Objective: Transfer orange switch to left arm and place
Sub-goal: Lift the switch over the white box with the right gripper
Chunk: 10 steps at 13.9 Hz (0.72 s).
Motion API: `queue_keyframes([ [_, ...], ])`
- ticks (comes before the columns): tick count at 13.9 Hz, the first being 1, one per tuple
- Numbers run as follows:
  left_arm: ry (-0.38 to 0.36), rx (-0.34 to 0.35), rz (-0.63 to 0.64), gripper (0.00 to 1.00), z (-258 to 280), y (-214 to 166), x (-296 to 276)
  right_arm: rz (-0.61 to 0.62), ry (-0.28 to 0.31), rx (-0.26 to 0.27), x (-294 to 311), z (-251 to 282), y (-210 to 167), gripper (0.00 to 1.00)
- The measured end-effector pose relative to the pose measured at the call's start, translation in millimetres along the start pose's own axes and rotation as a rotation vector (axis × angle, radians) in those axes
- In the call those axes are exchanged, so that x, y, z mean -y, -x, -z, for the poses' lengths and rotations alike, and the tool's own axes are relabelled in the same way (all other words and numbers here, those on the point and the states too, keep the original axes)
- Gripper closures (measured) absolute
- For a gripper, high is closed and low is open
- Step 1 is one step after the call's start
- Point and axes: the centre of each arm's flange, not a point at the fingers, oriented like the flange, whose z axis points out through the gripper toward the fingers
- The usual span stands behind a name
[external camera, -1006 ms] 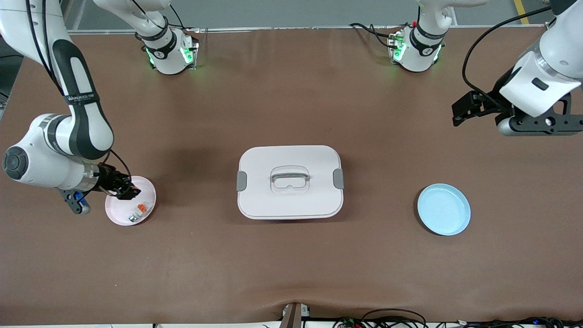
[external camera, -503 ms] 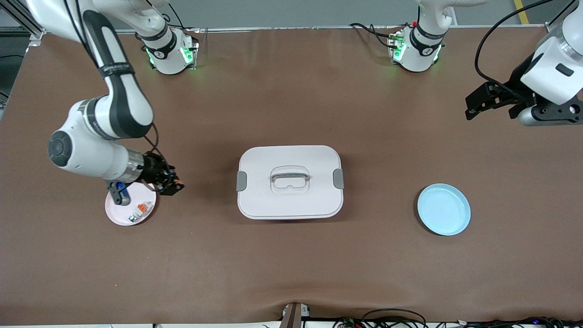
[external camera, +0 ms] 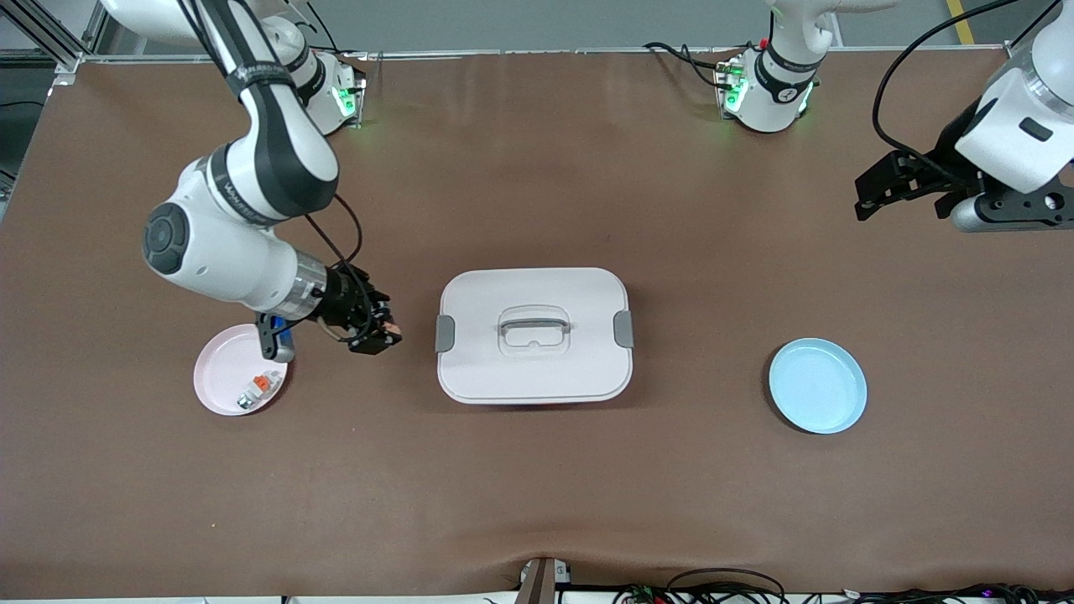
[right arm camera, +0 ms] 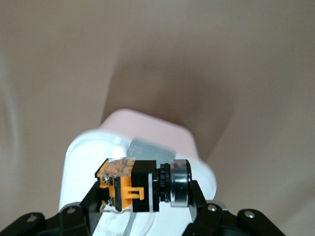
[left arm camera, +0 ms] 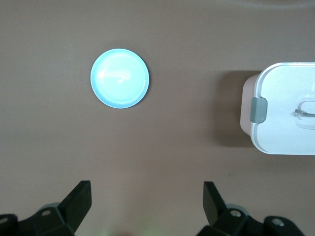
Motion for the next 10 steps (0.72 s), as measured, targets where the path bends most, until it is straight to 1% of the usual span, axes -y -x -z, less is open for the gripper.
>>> queue_keyframes([
  [1,0.012,0.006,-0.011,0.00,-2,1,-7,-0.021,-0.013,0.010,4,4,18,0.28],
  [2,0.039,0.018,-0.024,0.00,-4,1,-15,-0.042,-0.028,0.028,8,9,35,0.28],
  [4,0.098,0.051,-0.049,0.00,-13,1,-31,-0.081,-0.061,0.086,15,21,65,0.28],
  [5,0.109,0.065,-0.062,0.00,-19,0,-40,-0.099,-0.074,0.116,17,27,76,0.28],
  [7,0.109,0.088,-0.095,0.00,-30,1,-61,-0.127,-0.086,0.157,20,34,94,0.28],
  [10,0.109,0.123,-0.116,0.00,-45,7,-95,-0.171,-0.072,0.173,21,26,117,0.28],
])
